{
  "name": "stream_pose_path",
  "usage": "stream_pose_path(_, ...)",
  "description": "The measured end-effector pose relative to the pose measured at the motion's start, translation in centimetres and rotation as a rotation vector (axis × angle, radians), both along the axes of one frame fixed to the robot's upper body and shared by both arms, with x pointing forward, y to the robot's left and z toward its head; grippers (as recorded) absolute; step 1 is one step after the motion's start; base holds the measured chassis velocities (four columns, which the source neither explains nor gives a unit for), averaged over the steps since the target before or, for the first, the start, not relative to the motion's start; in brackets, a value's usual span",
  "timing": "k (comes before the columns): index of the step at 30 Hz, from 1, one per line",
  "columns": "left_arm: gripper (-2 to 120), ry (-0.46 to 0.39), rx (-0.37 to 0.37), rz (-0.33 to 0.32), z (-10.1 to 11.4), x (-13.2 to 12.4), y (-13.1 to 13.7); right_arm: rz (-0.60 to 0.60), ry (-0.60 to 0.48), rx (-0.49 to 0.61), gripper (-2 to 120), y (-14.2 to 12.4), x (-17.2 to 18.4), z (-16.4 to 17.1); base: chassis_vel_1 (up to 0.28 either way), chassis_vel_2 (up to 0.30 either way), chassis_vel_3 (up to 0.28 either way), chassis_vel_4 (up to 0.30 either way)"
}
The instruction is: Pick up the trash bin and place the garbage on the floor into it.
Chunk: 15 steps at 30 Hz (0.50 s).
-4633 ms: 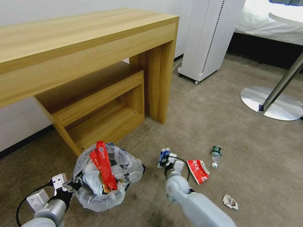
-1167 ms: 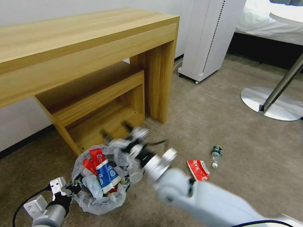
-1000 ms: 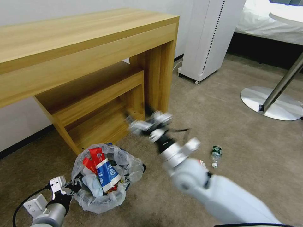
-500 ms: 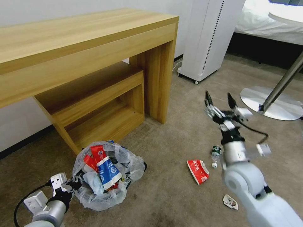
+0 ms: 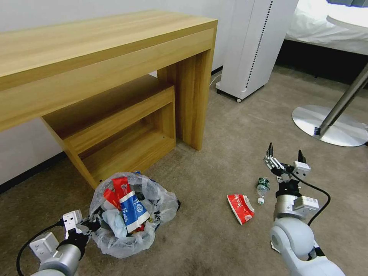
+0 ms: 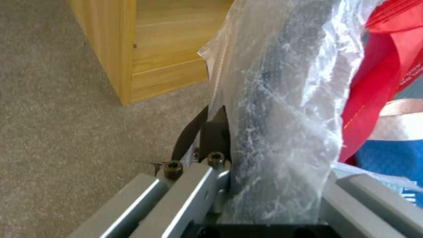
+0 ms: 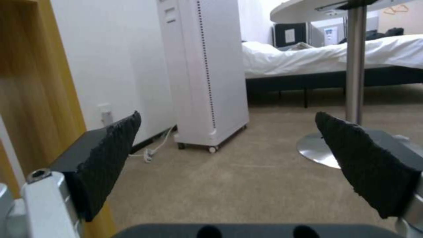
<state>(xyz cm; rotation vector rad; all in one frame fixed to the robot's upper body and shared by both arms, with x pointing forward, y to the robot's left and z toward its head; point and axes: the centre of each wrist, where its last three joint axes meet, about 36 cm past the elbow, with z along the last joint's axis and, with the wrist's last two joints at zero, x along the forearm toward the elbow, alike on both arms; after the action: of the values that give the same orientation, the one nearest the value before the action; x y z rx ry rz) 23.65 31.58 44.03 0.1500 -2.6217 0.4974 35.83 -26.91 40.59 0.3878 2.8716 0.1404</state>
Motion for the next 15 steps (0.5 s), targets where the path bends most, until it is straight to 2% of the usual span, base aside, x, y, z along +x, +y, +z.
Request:
stream_pose_path(7,0,0.004,0.005,0.001,-0.05,-0.20,-0.11,-0.003,0.008,-0.009,100,-0.23,0.16,0.17,0.000,0.000,0.000,0.000)
stream_pose_path(15,0,0.003,0.013,0.006,0.01,-0.61,-0.05,0.007,-0.006,0.007,100,-0.01,0.27,0.09,-0.069,-0.057,-0.060,-0.063)
